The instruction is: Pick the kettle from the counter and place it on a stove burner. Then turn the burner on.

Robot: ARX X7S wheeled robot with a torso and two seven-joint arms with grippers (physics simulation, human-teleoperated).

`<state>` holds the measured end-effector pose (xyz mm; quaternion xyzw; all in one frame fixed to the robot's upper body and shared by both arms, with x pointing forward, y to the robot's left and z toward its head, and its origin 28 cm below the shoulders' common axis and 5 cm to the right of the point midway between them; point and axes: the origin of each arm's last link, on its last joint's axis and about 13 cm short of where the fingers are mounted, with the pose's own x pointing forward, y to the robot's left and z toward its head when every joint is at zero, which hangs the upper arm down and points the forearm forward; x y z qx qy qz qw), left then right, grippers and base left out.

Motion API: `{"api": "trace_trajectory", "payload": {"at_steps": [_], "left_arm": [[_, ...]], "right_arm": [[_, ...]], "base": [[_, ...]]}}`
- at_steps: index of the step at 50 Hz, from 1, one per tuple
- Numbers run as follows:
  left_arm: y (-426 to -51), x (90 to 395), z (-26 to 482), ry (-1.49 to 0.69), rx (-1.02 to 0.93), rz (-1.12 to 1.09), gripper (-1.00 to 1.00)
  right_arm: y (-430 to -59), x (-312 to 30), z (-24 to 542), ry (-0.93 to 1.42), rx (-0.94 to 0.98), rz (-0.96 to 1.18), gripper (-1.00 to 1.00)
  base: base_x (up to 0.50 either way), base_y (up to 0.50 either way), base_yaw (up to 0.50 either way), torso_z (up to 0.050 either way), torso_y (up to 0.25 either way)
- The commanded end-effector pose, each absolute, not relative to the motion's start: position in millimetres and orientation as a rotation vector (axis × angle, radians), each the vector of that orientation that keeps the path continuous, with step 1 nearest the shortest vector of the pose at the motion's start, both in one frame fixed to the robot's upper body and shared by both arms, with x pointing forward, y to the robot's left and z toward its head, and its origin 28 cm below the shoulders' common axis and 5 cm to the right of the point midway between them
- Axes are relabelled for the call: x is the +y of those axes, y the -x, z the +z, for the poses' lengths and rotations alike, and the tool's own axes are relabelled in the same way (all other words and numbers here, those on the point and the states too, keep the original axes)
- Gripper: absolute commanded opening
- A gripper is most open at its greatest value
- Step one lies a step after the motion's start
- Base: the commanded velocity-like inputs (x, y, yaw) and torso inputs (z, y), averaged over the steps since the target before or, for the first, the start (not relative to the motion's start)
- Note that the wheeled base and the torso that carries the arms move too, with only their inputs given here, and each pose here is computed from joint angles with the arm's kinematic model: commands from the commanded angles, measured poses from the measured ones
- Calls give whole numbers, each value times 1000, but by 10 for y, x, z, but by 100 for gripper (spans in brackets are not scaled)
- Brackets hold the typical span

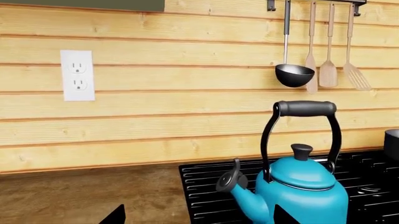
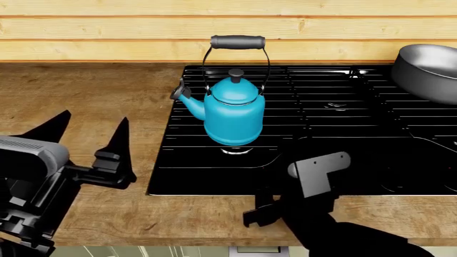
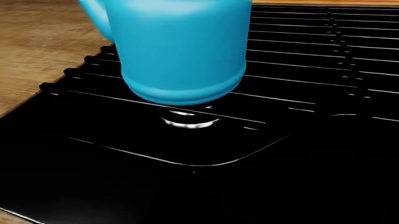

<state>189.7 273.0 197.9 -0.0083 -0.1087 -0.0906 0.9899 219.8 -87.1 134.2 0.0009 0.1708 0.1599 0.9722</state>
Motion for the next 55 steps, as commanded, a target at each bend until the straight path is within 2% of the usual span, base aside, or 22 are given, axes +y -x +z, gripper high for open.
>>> {"api": "trace_trajectory", "payload": {"at_steps": [1, 55], "left_arm": [[-1905, 2726, 1965, 18, -216, -183, 100], [-1924, 2724, 1942, 19, -216, -180, 100]], "right_arm": [[-2179, -859, 1282, -10, 382, 341, -100], [-2231, -1171, 1283, 155, 413, 415, -100]], "base": [[0, 0, 0, 0, 0], [0, 0, -1, 0, 0]]}}
